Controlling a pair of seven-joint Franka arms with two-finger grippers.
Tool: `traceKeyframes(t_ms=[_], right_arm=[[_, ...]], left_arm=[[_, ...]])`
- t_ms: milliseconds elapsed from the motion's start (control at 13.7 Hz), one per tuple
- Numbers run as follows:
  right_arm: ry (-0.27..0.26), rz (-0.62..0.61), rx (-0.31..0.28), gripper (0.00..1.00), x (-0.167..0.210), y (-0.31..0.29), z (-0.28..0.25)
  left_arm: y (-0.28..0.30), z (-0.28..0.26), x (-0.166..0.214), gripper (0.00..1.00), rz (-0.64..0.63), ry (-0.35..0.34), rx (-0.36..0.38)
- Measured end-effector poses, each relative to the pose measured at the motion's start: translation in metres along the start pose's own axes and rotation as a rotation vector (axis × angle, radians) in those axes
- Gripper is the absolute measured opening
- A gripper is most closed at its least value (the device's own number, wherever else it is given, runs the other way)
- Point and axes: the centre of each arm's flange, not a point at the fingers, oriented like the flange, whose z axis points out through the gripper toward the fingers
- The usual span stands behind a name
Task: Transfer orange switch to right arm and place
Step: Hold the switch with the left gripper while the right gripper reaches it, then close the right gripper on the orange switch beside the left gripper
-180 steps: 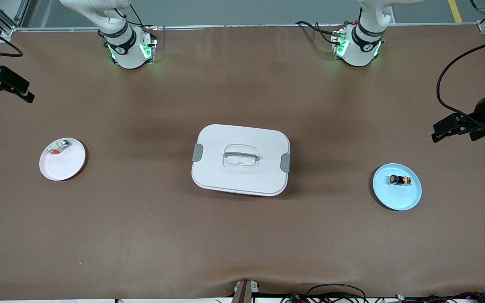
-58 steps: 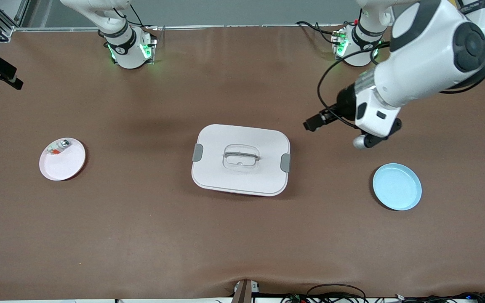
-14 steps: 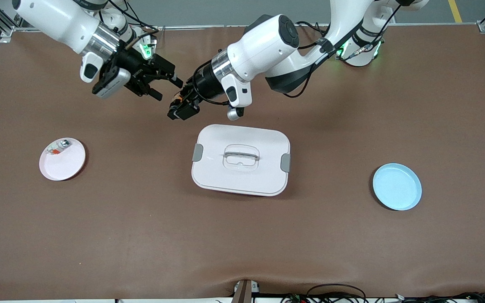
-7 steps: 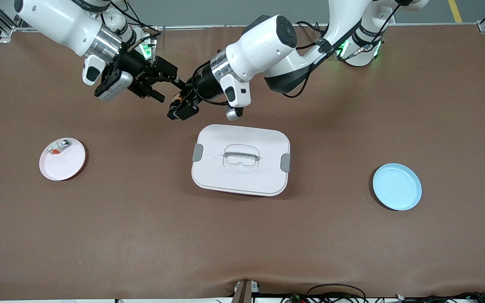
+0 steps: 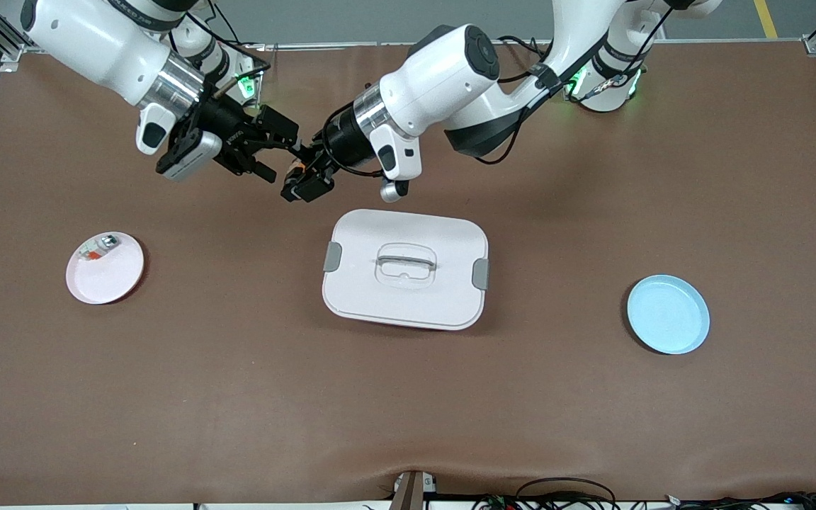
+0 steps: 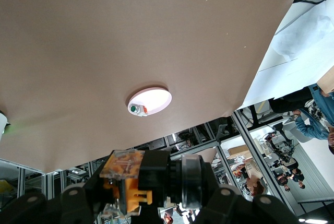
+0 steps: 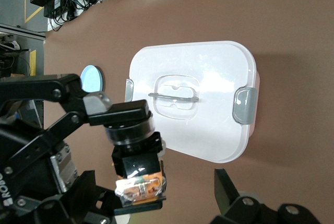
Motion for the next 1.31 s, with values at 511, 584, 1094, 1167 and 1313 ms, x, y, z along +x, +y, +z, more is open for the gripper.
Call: traceKeyframes(t_ms=[511,584,1094,1167,1313], right_arm=[[0.023,-0.01,-0.004,1.0,0.008,0.006,-0.003],[0.033,-0.012,-0.004,1.0,0.008,0.006,-0.003],[0.057,-0.026,-0.007,1.0,0.009,0.002,0.006],[0.053,-0.025,-0.009,1.0,0.009,0.002,0.011],[0.047,-0.025,-0.013,1.0,0.01,0.004,0.016]], left_arm=[[0.001,-0.001,-0.001,0.72,0.0,-0.002,-0.003],[0.001,-0.001,-0.001,0.72,0.0,-0.002,-0.003],[0.001,-0.001,-0.001,0.72,0.001,-0.002,-0.003],[0.001,-0.001,-0.001,0.72,0.001,-0.002,-0.003],[0.001,-0.001,-0.001,0.72,0.001,-0.003,-0.003]])
